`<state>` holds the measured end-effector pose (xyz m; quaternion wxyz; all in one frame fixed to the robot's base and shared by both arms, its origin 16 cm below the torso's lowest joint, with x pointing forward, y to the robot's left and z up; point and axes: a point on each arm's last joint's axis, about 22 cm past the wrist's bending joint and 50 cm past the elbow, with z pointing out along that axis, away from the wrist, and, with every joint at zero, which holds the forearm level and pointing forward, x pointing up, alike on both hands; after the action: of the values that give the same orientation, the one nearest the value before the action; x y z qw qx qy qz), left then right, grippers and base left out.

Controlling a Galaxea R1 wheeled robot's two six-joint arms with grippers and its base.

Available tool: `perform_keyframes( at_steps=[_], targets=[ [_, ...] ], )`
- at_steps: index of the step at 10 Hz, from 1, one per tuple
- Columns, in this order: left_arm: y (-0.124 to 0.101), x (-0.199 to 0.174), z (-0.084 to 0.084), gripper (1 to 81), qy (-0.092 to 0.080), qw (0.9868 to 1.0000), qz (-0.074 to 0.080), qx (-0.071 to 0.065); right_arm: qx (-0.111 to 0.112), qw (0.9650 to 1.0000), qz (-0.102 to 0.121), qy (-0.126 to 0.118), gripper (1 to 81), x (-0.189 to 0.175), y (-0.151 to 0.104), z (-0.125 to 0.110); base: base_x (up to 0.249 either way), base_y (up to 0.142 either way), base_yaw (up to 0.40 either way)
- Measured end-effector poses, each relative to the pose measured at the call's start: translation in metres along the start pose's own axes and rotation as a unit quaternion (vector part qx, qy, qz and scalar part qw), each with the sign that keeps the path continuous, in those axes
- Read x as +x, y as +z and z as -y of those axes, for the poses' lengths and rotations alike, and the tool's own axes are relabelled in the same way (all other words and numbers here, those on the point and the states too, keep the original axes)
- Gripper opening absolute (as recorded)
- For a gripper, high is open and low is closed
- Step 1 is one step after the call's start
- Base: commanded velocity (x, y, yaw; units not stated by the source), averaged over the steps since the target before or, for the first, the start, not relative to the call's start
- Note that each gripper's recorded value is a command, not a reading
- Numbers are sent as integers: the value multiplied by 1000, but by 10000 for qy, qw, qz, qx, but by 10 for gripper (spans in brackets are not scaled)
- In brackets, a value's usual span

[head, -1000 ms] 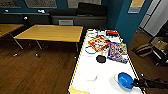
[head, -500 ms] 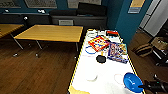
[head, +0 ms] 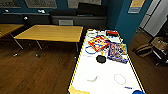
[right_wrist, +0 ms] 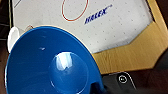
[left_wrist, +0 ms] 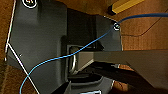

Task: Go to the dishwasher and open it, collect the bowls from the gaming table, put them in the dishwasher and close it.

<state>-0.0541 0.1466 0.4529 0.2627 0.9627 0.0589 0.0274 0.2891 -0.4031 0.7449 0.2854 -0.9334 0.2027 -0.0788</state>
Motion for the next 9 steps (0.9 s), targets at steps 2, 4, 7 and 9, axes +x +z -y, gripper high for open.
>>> perform_keyframes(
  at_steps=[2, 4, 7, 9],
  targets=[
    [-3, 4, -1, 811, 0, 10000, -81, -53, -51, 9997, 92, 200, 10, -64, -7, -38, 0, 0, 0],
    [-9, 13, -9, 811, -7, 9994, -222, -256, -136, 9993, -8, 341, 10, -116, -19, -81, 0, 0, 0],
    [-32, 28, 0, 811, 1, 9983, -400, -420, -281, 9993, -214, 136, 10, -167, -23, -145, 0, 0, 0],
    [-47, 48, 5, 811, 36, 9972, -510, -542, -36, 9992, -389, -75, 10, -186, 9, -155, 0, 0, 0]
  ],
)
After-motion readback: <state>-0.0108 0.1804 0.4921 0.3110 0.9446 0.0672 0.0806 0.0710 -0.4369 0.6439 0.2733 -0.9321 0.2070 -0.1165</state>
